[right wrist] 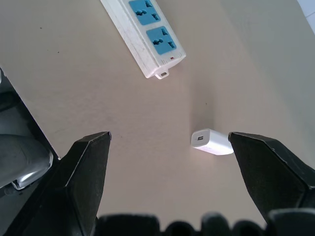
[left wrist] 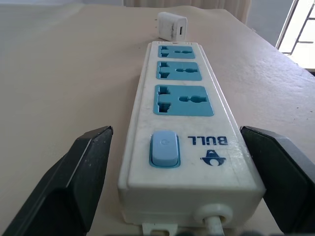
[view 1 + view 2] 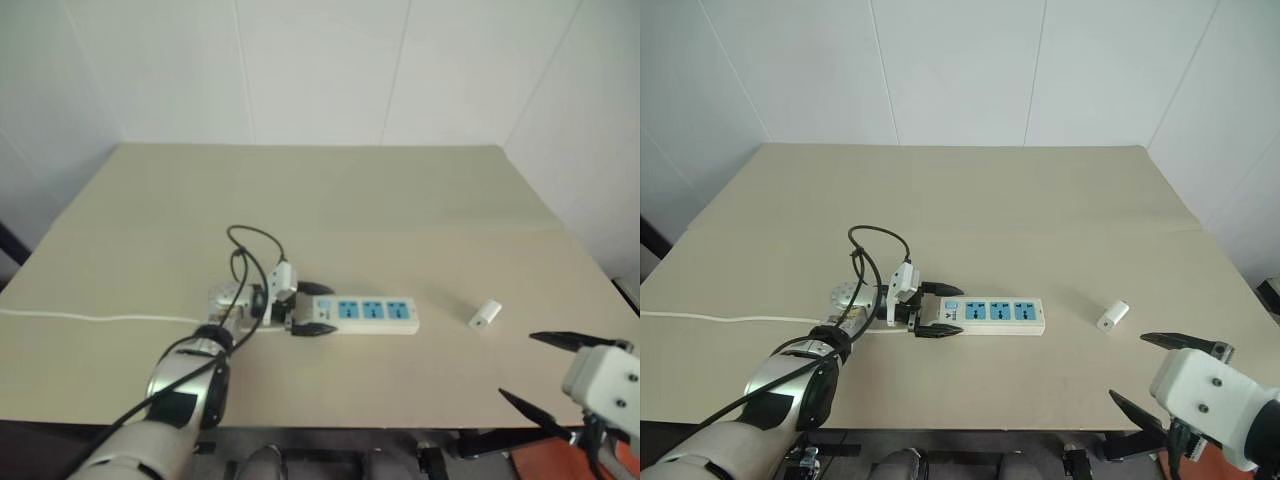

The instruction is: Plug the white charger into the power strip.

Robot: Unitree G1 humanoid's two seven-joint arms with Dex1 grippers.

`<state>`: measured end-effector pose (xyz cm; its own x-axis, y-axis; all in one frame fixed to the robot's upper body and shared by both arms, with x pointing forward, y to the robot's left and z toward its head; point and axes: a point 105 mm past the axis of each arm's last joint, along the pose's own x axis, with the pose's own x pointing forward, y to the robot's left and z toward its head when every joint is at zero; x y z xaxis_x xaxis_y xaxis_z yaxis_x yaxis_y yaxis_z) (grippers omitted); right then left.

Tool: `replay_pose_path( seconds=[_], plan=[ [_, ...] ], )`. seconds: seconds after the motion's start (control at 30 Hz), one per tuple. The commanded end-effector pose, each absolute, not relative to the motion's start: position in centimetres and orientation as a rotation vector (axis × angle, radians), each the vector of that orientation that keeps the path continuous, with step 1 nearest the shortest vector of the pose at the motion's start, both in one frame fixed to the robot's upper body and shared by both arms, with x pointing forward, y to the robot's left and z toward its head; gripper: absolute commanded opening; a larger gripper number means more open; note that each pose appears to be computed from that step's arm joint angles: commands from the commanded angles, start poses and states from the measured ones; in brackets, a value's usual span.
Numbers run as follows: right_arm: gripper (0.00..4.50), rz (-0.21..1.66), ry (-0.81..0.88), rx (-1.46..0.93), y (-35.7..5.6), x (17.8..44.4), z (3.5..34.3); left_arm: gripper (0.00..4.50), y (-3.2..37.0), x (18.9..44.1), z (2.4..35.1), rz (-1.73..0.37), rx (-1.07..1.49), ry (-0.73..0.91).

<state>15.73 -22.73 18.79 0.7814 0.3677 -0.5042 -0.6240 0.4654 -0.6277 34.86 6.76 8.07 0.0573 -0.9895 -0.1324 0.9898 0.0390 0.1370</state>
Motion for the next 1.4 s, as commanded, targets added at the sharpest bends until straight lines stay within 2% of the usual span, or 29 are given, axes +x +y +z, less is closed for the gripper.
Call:
replay_pose_path(
  seconds=[0.03,0.1,0.2,0.23,0.3,0.57,0.7,0.8,0.9,1.13,1.27,1.4],
  plan=[
    [4.50,0.603,0.300,-0.927,-22.6,15.8,19.2,4.48,6.9,34.6,7.9,-1.516,0.193,-0.019],
    [4.50,0.600,0.300,-0.928,-22.7,15.8,19.2,4.48,7.1,34.5,7.6,-1.508,0.192,-0.011],
    [4.50,0.596,0.299,-0.930,-22.8,15.8,19.3,3.95,7.3,34.6,7.5,-1.483,0.204,-0.019],
    [4.50,0.595,0.299,-0.932,-22.8,15.9,19.3,3.60,7.3,34.7,7.5,-1.471,0.205,-0.022],
    [4.50,0.596,0.300,-0.934,-22.9,15.9,19.3,3.30,7.3,34.9,7.6,-1.456,0.196,-0.029],
    [4.50,0.613,0.339,-0.931,-23.0,16.4,19.4,3.31,6.9,34.3,8.0,-1.521,0.179,-0.053],
    [4.50,0.635,0.419,-0.982,-24.1,18.2,21.0,3.31,6.7,33.8,8.5,-1.592,0.200,-0.065],
    [4.50,0.756,0.377,-1.080,-24.3,19.8,22.1,3.31,6.6,33.7,8.5,-1.608,0.233,-0.067],
    [4.50,0.873,0.376,-1.234,-25.3,21.8,21.8,3.31,6.7,33.5,8.3,-1.618,0.256,-0.067],
    [4.50,1.094,0.443,-1.575,-28.0,26.4,19.0,3.31,6.7,33.1,8.2,-1.617,0.271,-0.111],
    [4.50,1.230,0.359,-1.742,-27.5,28.7,18.4,3.31,6.9,32.5,7.4,-1.610,0.258,-0.113],
    [4.50,1.350,0.260,-1.809,-26.3,30.2,18.2,3.31,7.2,32.2,7.0,-1.605,0.250,-0.111]
  ],
)
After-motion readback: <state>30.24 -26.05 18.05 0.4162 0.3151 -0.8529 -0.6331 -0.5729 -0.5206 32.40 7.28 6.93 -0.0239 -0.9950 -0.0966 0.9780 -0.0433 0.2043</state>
